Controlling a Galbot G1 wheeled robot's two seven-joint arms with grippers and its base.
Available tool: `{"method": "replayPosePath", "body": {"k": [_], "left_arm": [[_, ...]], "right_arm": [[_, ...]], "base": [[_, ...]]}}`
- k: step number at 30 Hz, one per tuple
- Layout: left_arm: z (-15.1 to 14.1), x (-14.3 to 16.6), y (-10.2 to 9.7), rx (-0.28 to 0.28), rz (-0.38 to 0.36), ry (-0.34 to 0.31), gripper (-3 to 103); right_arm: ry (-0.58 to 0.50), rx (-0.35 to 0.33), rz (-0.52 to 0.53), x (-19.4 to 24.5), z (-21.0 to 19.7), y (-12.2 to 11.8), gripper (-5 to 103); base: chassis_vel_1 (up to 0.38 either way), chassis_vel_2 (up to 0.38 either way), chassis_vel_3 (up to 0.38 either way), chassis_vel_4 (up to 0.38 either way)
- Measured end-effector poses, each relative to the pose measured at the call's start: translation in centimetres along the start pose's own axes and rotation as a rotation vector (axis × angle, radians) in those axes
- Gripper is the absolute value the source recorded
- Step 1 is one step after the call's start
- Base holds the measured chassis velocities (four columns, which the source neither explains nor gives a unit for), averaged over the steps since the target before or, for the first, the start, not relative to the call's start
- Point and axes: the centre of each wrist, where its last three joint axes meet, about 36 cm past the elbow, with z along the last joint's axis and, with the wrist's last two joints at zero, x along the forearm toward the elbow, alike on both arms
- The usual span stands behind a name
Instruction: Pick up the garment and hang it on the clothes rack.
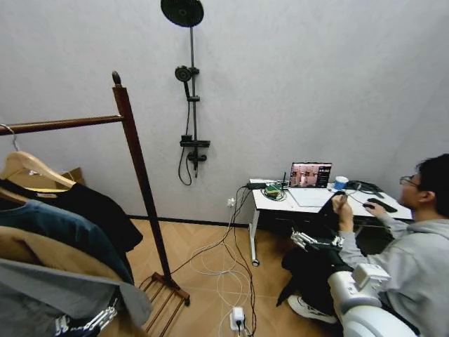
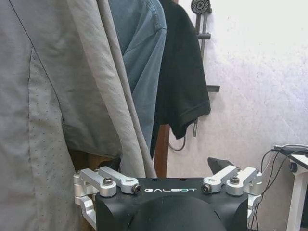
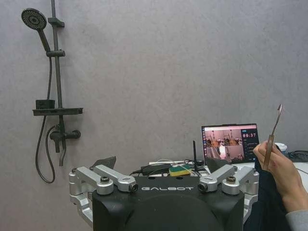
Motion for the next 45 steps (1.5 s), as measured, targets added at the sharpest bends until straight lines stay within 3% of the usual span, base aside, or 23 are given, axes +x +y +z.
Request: {"method": "replayPosePath", "body": {"k": [45], "left_arm": [[0.0,0.0,0.0,0.0,0.0,0.0,100]], "right_arm": [[0.003,0.0,-0.027,-0.1,0.1,1.2,100]], "base": [[0.076,-0.165,-0.165,0.07]]}}
